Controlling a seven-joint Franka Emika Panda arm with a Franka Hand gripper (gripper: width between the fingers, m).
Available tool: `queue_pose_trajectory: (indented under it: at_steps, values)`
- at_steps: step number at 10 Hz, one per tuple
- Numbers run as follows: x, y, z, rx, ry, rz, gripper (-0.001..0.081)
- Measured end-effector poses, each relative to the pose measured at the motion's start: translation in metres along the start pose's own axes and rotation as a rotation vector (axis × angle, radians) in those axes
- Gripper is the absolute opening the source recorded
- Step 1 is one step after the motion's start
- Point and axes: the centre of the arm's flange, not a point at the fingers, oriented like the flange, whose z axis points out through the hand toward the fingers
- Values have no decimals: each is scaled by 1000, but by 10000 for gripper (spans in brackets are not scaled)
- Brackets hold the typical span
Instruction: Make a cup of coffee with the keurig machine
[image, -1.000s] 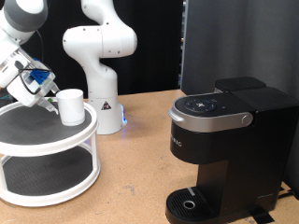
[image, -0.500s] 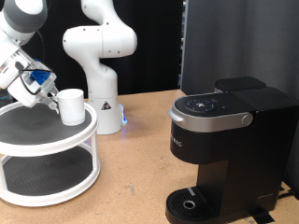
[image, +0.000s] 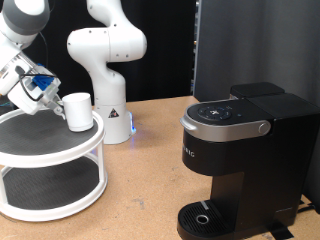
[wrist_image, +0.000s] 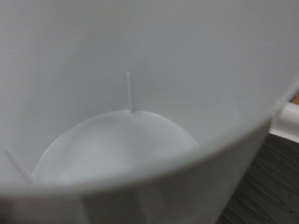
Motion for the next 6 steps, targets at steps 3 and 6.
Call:
queue_pose_trajectory:
  at_steps: [3,6]
  values:
    - [4,-1,-2,4,21,5,74]
    - [27,-12,-23,53,27,38,74]
